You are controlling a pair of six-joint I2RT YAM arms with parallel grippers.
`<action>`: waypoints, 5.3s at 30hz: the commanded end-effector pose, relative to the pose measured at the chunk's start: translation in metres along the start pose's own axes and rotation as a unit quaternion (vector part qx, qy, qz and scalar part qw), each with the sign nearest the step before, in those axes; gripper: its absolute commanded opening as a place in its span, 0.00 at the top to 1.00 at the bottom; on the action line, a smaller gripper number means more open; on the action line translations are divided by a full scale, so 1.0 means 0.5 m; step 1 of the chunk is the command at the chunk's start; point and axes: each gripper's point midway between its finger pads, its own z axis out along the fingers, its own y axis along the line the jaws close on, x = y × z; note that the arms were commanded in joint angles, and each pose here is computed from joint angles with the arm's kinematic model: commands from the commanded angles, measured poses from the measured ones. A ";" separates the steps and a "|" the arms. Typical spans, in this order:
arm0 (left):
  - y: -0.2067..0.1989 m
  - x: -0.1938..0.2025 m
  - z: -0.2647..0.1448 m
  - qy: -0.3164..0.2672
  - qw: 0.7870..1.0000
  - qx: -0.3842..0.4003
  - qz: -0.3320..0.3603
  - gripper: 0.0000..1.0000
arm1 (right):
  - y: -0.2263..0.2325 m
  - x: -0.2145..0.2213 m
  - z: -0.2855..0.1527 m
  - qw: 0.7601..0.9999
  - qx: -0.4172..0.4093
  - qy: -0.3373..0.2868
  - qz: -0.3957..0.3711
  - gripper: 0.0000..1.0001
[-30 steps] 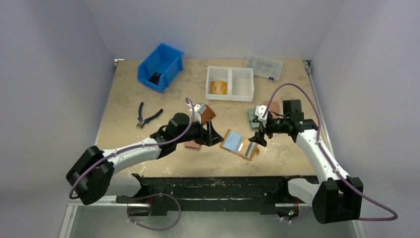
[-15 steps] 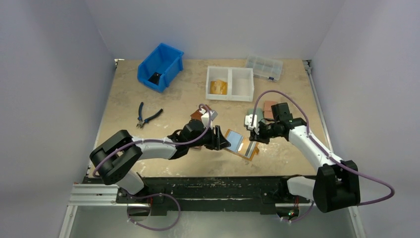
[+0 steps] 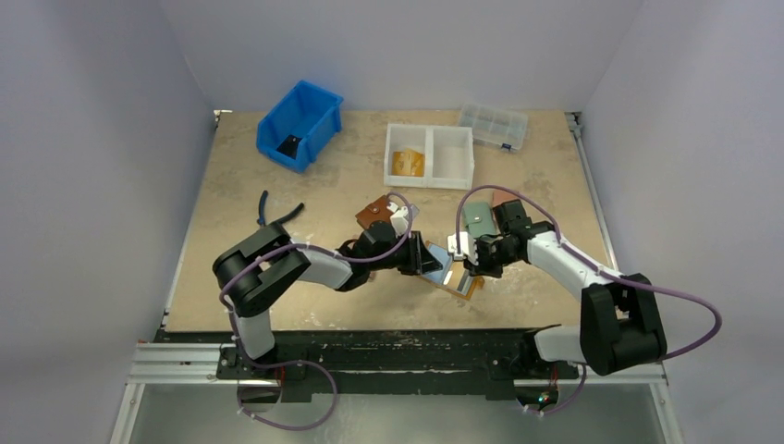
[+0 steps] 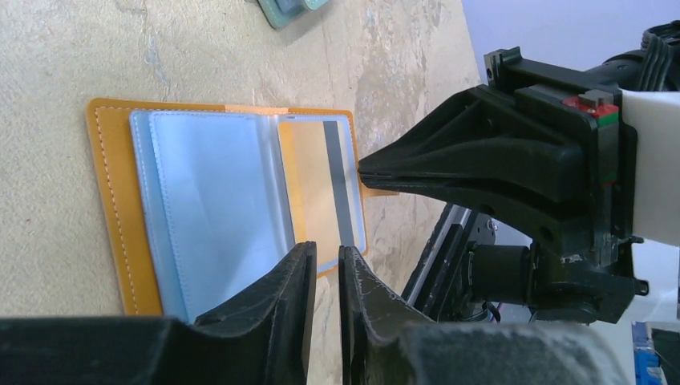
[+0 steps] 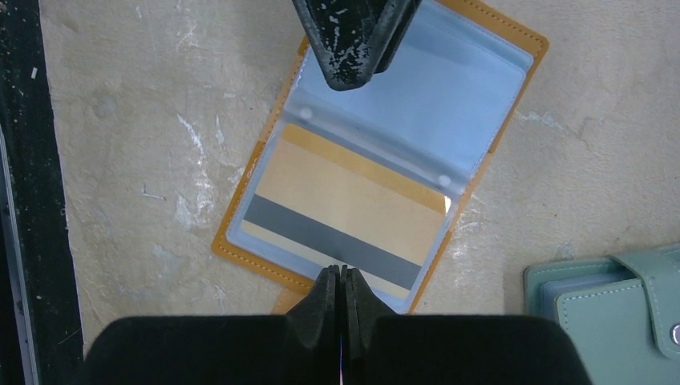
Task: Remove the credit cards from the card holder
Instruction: Remove the credit card from the card holder.
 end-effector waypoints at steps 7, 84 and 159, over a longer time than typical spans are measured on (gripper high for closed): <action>-0.053 -0.021 0.043 -0.008 0.999 0.053 0.002 0.81 | 0.022 0.013 0.003 0.999 -0.024 0.010 -0.039 1.00; 0.076 0.037 0.022 0.018 0.998 0.004 -0.068 1.00 | -0.031 -0.011 0.054 0.998 0.031 0.053 -0.004 0.86; -0.123 0.017 -0.113 -0.047 0.917 0.109 0.381 0.90 | 0.053 -0.166 -0.048 0.980 -0.119 -0.157 0.025 1.00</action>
